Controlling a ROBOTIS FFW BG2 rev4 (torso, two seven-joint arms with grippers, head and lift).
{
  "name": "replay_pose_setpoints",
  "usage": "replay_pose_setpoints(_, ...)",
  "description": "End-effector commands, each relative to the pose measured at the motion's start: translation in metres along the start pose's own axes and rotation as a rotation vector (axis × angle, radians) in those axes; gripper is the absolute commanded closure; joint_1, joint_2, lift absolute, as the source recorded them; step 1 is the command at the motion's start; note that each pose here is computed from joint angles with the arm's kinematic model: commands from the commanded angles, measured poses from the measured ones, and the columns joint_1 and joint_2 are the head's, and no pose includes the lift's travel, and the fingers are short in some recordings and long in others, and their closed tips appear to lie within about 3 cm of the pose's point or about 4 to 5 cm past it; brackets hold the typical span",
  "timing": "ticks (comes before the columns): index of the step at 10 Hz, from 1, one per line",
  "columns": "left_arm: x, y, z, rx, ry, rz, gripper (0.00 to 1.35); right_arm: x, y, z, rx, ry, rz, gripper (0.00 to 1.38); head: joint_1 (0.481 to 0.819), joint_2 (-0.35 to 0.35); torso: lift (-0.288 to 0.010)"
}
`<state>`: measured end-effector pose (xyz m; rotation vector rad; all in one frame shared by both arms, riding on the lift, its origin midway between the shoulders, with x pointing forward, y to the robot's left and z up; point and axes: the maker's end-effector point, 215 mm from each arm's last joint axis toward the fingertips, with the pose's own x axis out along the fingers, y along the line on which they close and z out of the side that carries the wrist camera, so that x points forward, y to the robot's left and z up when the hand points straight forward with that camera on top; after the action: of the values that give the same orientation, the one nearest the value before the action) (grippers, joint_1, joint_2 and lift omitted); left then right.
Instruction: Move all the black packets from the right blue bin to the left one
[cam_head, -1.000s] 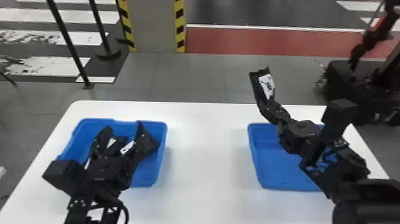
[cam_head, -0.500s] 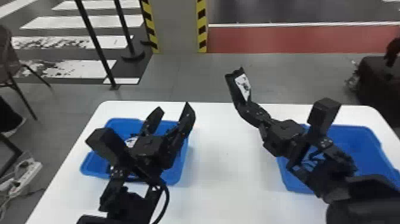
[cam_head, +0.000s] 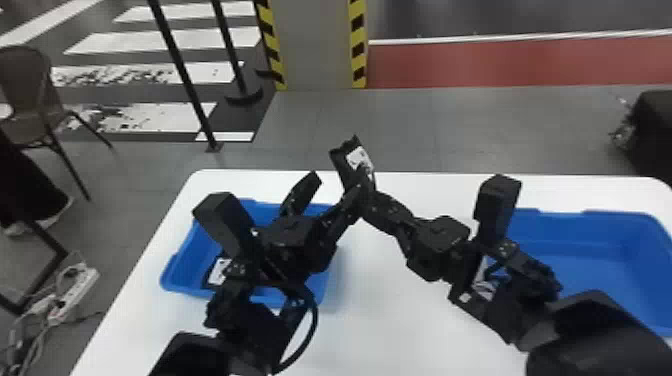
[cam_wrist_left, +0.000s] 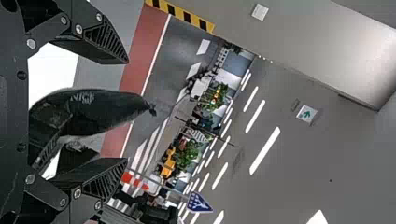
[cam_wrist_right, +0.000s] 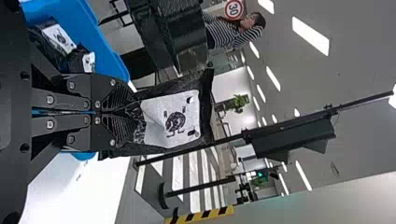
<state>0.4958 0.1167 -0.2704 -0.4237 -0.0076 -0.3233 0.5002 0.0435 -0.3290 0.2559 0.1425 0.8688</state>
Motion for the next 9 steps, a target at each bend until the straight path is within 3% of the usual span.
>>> replay_pose_setpoints(1, 0.001, 0.002, -0.003, 0.009, 0.01, 0.004, 0.31, 0.009, 0.022, -0.004, 0.011, 0.009, 0.046, 1.13, 0.695, 0.173, -0.11)
replay_pose_setpoints(4, 0.0, 0.012, 0.0, 0.054, 0.011, 0.025, 0.35, 0.015, 0.041, -0.012, 0.03, 0.024, 0.085, 1.13, 0.695, 0.212, -0.11)
replay_pose_setpoints(6, -0.006, 0.026, 0.012, 0.113, -0.031, 0.081, 1.23, 0.015, 0.041, -0.015, 0.036, 0.029, 0.084, 1.13, 0.695, 0.236, -0.11)
replay_pose_setpoints(9, -0.009, 0.031, 0.005, 0.118, 0.006, 0.096, 1.22, 0.017, 0.038, -0.014, 0.036, 0.029, 0.083, 1.13, 0.695, 0.259, -0.11)
